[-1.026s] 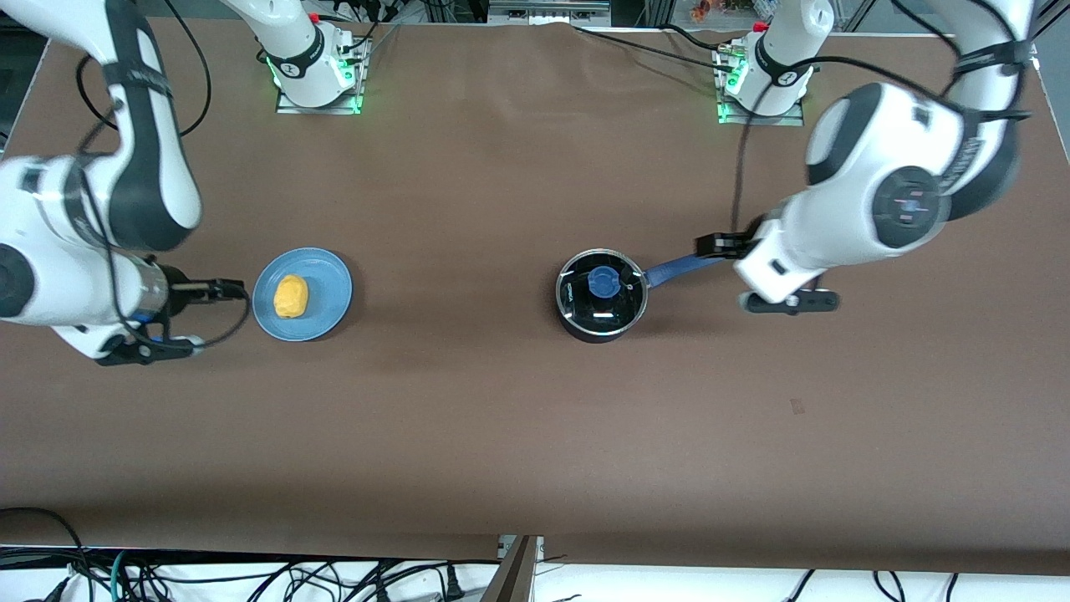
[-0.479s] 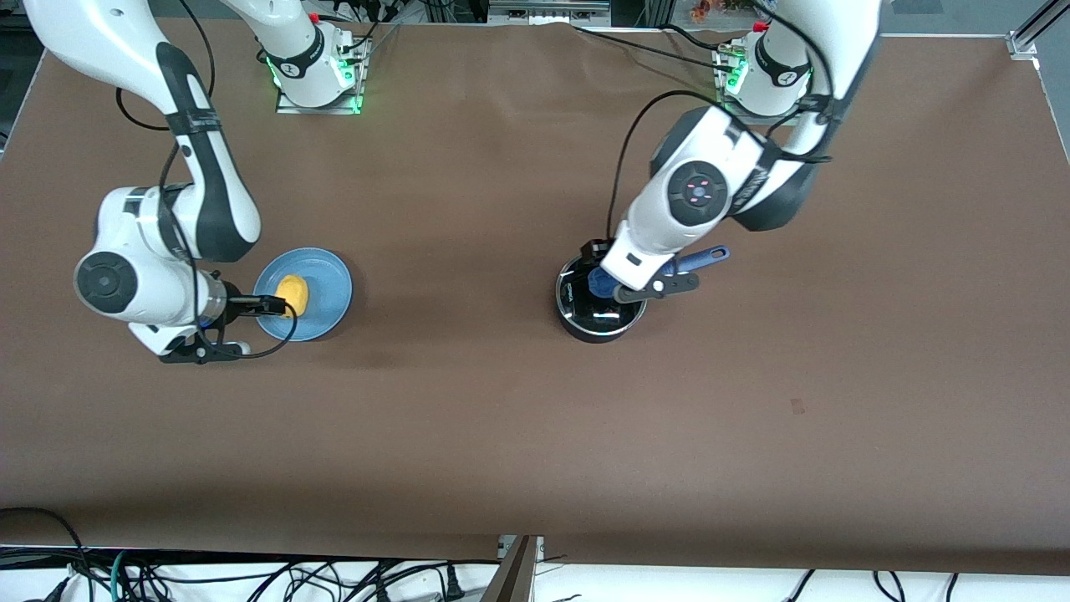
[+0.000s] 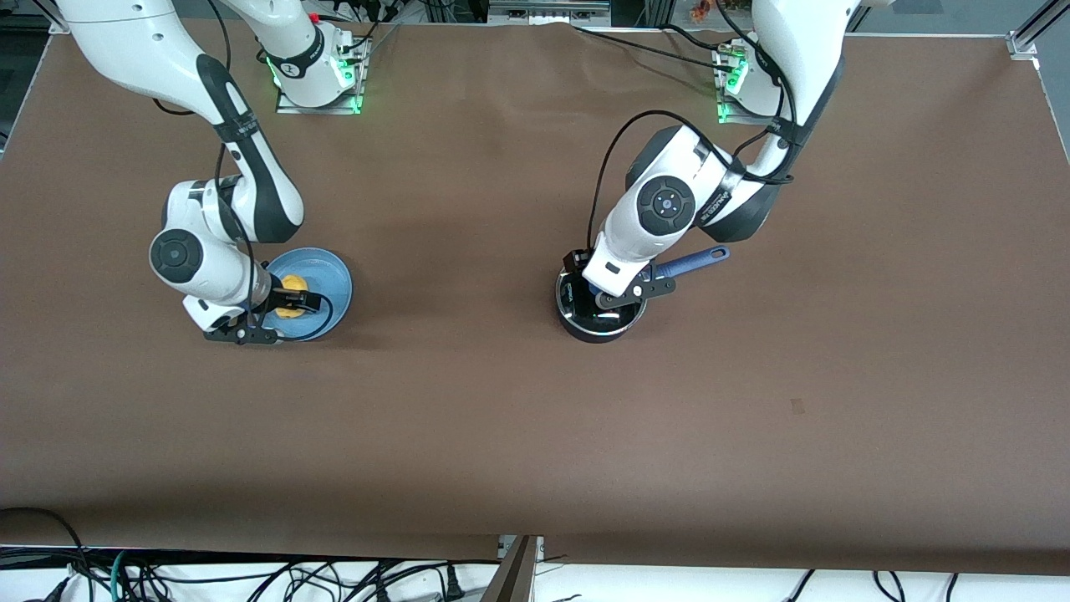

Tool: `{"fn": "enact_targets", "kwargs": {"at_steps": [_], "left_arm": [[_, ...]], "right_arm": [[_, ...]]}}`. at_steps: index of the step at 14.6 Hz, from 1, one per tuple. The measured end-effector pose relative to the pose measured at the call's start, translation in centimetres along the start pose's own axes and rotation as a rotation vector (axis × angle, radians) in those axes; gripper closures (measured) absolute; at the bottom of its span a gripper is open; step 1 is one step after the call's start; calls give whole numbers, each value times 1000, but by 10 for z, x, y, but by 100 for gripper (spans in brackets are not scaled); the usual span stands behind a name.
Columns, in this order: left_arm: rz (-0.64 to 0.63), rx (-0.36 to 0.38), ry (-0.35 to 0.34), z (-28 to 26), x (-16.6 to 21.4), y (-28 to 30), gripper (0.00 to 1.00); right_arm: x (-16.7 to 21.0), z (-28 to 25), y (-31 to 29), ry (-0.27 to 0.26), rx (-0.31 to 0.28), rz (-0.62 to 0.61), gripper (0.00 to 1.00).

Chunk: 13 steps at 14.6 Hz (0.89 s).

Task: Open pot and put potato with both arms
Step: 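Grasp the potato with the right gripper while the left gripper grasps the knob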

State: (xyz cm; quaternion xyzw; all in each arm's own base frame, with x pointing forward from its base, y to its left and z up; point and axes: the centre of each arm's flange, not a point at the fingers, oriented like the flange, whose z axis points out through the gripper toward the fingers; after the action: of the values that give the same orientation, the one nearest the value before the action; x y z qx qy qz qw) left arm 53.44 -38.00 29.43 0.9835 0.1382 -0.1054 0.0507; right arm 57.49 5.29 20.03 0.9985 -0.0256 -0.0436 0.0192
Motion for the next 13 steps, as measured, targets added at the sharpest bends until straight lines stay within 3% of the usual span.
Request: {"fn": "enact_targets", "kwargs": {"at_steps": [5,8,11,12,13], "left_arm": [[-4,-6,23,7,6,2,0],[-7,-7,25,6,7,2,0],[-9,-6,25,7,8,2,7],[-10,-6,24,8,9,2,8],[-11,-6,23,9,10,2,12]], "right_arm": [[-11,12,2,37,7,1,0],[-17,16,2,33,7,0,0],[-18,15,3,33,7,0,1],[-19,14,3,35,7,0,4],[-19,13,3,36,7,0,16]]}}
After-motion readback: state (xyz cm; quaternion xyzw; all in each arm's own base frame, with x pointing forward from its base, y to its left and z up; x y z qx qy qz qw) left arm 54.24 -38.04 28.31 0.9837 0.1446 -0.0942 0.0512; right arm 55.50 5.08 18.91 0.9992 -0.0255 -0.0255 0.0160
